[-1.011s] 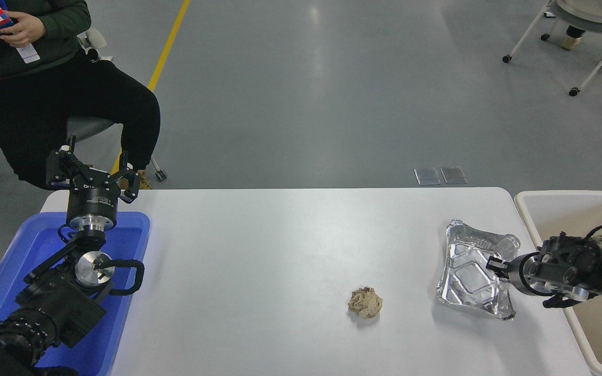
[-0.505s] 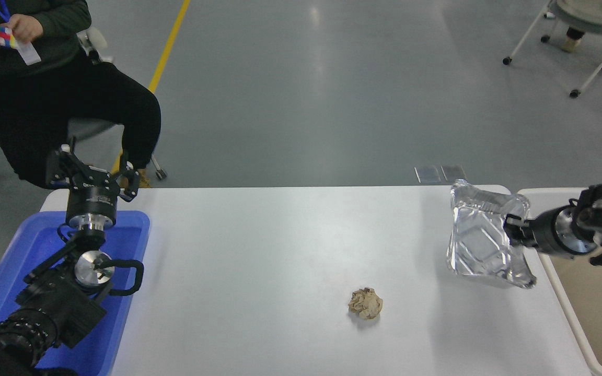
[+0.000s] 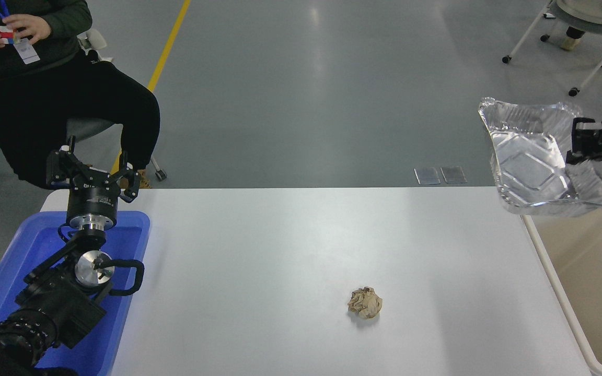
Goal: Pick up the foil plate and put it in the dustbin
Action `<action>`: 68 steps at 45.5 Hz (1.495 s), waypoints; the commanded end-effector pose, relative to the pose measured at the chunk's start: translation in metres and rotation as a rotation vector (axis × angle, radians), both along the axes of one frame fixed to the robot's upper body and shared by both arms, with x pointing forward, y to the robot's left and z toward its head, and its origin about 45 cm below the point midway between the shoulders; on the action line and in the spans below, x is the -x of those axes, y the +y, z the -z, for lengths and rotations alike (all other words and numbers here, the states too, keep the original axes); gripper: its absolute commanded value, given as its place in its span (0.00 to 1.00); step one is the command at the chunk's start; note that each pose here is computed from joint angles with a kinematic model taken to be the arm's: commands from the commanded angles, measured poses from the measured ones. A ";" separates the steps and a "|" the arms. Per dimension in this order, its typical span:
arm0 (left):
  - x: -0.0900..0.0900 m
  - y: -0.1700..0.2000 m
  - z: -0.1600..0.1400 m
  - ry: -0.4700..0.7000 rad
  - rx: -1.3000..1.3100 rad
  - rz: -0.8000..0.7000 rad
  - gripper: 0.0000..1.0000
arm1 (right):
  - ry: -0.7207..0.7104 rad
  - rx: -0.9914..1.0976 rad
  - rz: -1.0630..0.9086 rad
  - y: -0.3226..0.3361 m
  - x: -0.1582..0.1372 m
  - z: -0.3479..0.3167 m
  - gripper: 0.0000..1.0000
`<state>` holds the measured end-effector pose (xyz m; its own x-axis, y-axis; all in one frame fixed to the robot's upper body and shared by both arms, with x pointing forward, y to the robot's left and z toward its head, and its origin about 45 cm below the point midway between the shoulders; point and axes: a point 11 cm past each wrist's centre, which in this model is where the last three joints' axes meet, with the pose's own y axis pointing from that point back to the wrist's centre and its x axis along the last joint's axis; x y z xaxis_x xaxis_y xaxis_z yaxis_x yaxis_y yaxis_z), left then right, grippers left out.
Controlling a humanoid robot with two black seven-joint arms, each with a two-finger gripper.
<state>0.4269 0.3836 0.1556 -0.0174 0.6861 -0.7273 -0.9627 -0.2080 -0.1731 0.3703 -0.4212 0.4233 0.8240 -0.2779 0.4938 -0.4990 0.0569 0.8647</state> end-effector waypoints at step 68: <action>0.000 0.000 0.000 0.001 -0.001 -0.001 0.99 | -0.613 -0.008 1.346 -0.167 0.083 0.333 0.00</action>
<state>0.4269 0.3835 0.1555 -0.0186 0.6869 -0.7265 -0.9628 -0.2082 -0.1722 0.3128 -0.6229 0.1503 -0.3309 -0.6276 0.7048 -0.4237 0.7661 0.4833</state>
